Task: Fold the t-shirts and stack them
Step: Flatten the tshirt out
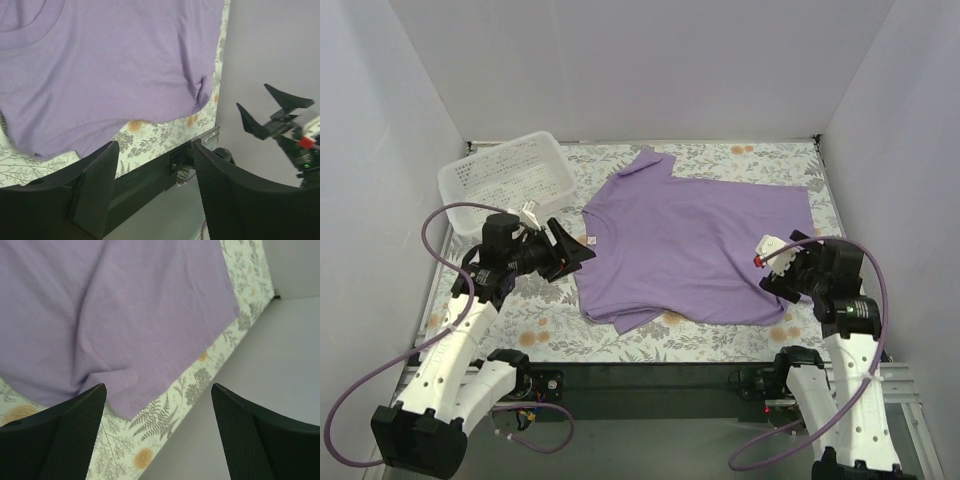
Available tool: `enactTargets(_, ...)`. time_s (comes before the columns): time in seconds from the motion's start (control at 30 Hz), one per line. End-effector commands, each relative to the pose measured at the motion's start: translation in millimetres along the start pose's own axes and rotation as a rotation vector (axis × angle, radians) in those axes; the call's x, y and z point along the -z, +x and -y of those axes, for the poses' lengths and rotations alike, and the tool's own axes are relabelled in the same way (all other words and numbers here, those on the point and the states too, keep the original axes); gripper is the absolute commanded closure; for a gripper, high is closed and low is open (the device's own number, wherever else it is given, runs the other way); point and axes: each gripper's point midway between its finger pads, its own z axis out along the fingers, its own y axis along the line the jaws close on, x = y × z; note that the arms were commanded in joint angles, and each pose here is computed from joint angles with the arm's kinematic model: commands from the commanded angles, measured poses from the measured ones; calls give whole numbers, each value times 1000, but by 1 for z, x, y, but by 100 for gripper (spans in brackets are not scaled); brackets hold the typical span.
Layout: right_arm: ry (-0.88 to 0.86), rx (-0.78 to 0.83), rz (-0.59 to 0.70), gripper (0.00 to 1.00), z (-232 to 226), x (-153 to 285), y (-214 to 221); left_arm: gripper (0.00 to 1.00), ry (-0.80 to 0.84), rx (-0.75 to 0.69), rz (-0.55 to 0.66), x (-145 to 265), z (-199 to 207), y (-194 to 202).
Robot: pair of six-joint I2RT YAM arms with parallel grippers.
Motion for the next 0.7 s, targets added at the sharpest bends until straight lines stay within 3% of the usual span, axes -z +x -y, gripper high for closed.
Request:
enactTargets(0.0,-168,-220,145,9,-12,-13,-37,40,-62,-63,-12,-19,-22,-7)
enactTargets(0.13,-393,-446,146,14,-36,-41,-47,40,-114,-103,-30,-44,-42,-14)
enactTargets(0.33,-552,-510,130,17,-57,-64,-44,40,-198,-193,-83,-71,-57,-6)
enactTargets(0.5,-544,-532,70,20,-56,-83,-30,40,-277,-283,-117,-99,-59,7)
enactTargets(0.67,-507,-616,25,22,-46,-101,-19,40,-309,-302,-133,-137,-58,-5)
